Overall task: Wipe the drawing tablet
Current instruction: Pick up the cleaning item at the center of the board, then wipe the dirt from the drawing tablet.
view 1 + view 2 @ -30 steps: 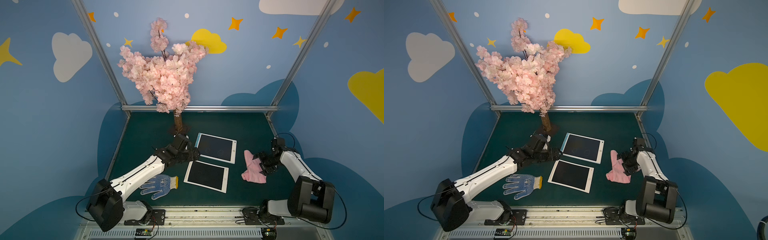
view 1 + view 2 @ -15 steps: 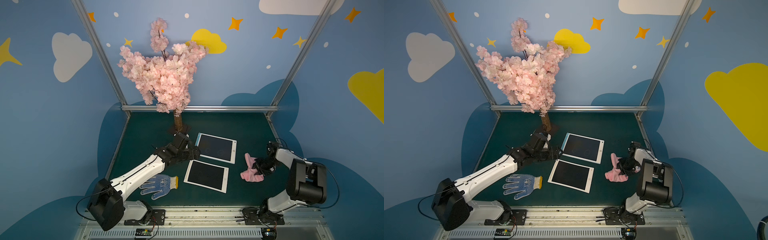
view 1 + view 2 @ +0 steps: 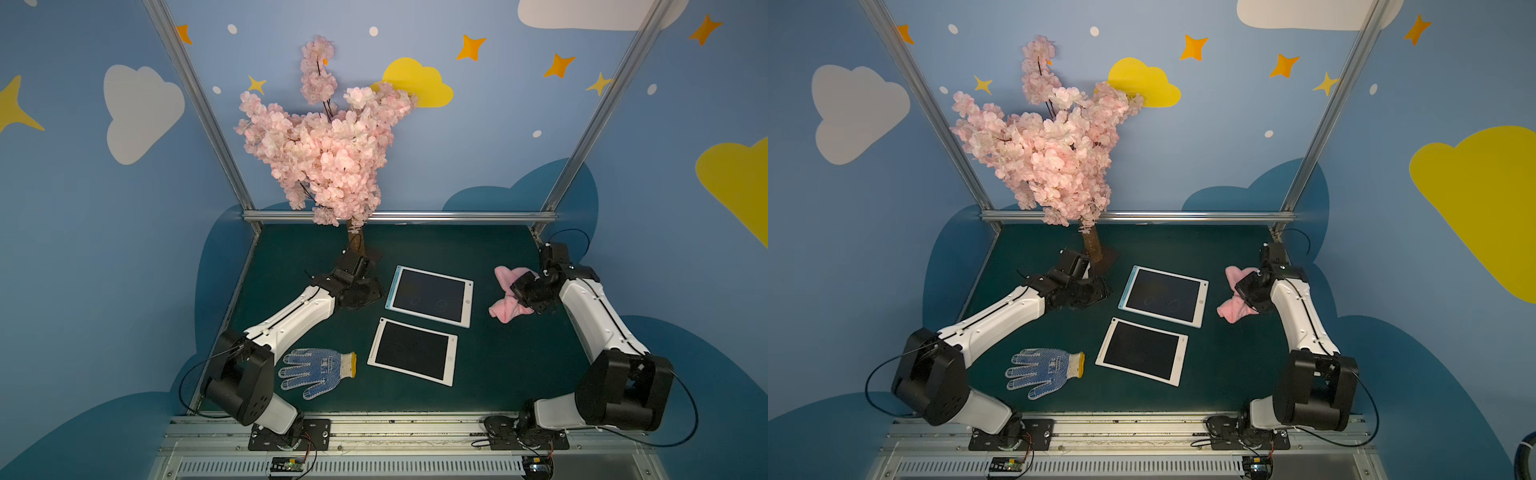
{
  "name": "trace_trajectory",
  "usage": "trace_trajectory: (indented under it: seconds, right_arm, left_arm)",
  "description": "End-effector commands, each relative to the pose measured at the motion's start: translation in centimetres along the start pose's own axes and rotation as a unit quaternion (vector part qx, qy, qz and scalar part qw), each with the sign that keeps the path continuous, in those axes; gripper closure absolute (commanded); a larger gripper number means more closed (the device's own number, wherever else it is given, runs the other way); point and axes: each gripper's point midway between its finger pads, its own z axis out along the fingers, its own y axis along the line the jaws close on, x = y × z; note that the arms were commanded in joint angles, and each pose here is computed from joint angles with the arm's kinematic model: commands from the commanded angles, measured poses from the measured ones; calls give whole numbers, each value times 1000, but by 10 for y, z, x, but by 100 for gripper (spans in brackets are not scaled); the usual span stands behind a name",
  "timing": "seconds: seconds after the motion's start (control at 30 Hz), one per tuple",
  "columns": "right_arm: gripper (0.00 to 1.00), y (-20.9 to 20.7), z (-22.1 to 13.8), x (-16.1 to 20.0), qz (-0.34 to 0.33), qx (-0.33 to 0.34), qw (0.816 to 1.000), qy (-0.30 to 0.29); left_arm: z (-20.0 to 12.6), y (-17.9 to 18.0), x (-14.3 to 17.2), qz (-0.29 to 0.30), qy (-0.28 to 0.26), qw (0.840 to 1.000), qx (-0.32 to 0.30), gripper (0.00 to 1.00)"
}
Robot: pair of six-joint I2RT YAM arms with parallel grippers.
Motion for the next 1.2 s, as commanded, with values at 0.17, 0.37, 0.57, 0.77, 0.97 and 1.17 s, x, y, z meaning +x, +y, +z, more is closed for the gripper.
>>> trace_trajectory:
  seconds: [0.17, 0.37, 0.57, 0.77, 0.97, 1.17]
  right_arm:
    - [100, 67, -45, 2, -160, -79, 982, -56]
    - [100, 116, -52, 30, -225, -162, 961, -23]
    - [100, 134, -43, 53, -249, -171, 953, 21]
    - [100, 150, -34, 72, -270, -186, 943, 58]
    - [100, 163, -23, 81, -279, -188, 938, 79]
    - [100, 188, 6, 105, -287, -177, 932, 130]
  left_arm:
    - [69, -14, -11, 0, 63, 998, -14, 62]
    - [111, -4, -18, -1, 82, 996, -38, 72]
    - [134, 12, -18, -3, 96, 993, -67, 79]
    - [143, 15, -29, -2, 91, 994, -67, 79]
    - [150, 12, -35, 10, 96, 993, -61, 84]
    - [141, 24, -38, 4, 94, 992, -89, 91]
